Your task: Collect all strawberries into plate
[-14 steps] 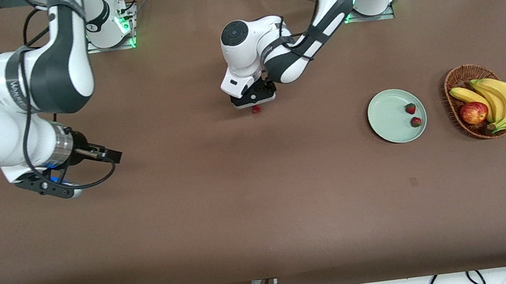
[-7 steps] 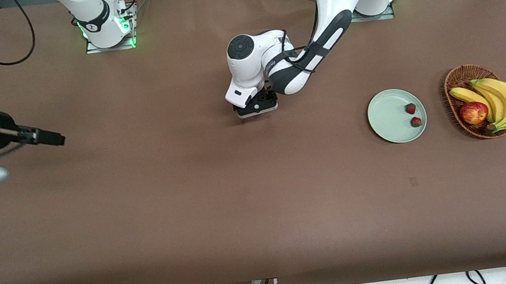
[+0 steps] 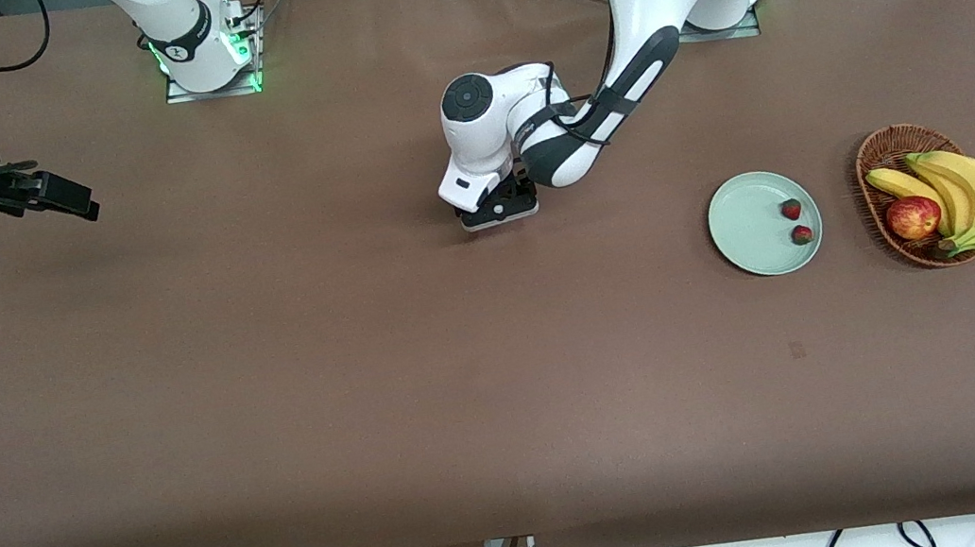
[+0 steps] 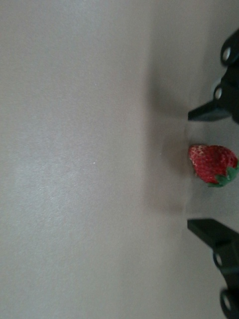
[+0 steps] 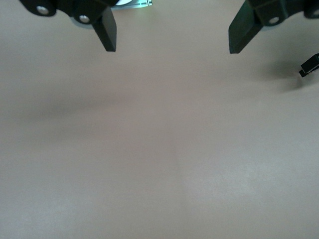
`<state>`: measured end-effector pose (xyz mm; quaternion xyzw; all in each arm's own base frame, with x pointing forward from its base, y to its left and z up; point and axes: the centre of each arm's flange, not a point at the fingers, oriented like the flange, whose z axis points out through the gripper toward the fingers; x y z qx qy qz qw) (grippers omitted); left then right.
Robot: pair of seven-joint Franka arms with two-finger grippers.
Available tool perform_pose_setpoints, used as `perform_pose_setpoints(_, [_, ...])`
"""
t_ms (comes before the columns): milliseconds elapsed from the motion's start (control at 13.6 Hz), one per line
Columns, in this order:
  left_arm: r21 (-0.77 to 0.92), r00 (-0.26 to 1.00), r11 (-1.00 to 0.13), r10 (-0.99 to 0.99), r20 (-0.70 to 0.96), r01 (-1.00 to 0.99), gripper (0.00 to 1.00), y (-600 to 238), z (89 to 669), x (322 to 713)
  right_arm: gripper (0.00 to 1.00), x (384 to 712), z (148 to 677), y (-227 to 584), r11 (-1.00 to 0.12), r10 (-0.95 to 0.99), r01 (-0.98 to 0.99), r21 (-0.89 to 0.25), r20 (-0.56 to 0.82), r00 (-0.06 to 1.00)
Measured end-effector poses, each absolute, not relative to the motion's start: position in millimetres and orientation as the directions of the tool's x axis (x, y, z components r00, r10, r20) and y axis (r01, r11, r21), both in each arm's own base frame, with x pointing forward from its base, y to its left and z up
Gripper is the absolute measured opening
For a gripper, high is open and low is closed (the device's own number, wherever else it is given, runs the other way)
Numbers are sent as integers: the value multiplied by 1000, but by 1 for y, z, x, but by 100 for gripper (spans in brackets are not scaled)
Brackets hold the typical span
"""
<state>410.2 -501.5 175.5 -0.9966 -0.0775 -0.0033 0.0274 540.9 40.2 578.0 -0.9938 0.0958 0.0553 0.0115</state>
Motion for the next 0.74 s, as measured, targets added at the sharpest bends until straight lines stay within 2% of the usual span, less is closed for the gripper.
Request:
perform_pose_setpoints(294, [-53,986,-985,166,11,166,36,-501,175,411,100,542,574,44,-983,-183,-185,-11,-111,977])
perform_pose_setpoints(368, [-51,986,-984,169,13,170,30,-501,177,412,100,542,574,44,-983,-182,-185,-11,-111,977])
perform_pose_setpoints(735, [-52,972,-970,237,8,237,30,-482,198,445,100,543,573,49,-985,-171,-174,-11,-109,979])
